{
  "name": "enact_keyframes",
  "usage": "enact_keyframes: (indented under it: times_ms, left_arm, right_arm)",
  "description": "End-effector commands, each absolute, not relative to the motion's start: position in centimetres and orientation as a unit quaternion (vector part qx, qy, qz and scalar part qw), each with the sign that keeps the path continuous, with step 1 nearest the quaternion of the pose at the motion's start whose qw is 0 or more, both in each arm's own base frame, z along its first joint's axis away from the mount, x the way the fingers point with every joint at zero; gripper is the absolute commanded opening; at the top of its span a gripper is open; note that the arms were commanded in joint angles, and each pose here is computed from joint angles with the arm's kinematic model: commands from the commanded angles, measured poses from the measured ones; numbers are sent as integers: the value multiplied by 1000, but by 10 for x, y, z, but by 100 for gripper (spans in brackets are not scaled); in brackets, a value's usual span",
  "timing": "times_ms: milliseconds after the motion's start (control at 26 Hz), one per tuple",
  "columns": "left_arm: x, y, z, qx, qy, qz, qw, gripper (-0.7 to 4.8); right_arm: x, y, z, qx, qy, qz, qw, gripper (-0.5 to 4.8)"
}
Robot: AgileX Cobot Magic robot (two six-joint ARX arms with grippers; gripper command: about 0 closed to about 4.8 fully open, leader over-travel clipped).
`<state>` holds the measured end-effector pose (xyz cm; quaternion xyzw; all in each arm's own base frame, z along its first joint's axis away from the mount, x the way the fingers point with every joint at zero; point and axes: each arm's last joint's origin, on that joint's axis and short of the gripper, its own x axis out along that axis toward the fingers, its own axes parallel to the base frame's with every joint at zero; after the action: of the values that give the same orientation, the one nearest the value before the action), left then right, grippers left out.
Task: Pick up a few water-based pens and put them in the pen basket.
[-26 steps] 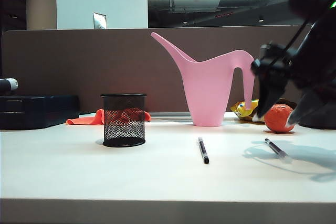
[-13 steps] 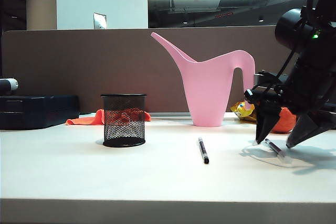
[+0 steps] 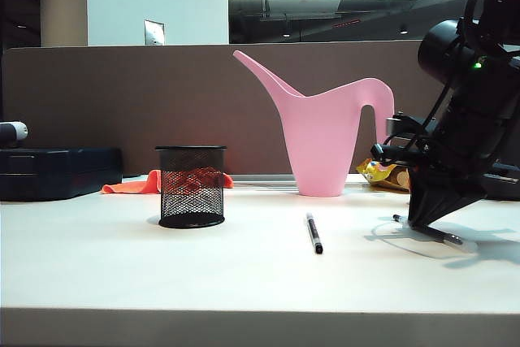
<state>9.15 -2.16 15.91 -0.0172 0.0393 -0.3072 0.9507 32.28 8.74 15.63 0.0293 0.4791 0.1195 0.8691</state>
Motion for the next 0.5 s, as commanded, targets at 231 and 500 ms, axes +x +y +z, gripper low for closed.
enact_keyframes:
  times_ms: [231,500]
  left_arm:
    - [91,-22,160,-16,36,-309,950,-4]
    - [92,-22,160,-16,36,-309,950,-4]
  right_arm:
    - [323,99,186,76,446,229,862,-9]
    - [324,120,246,87,245,346,901,-9]
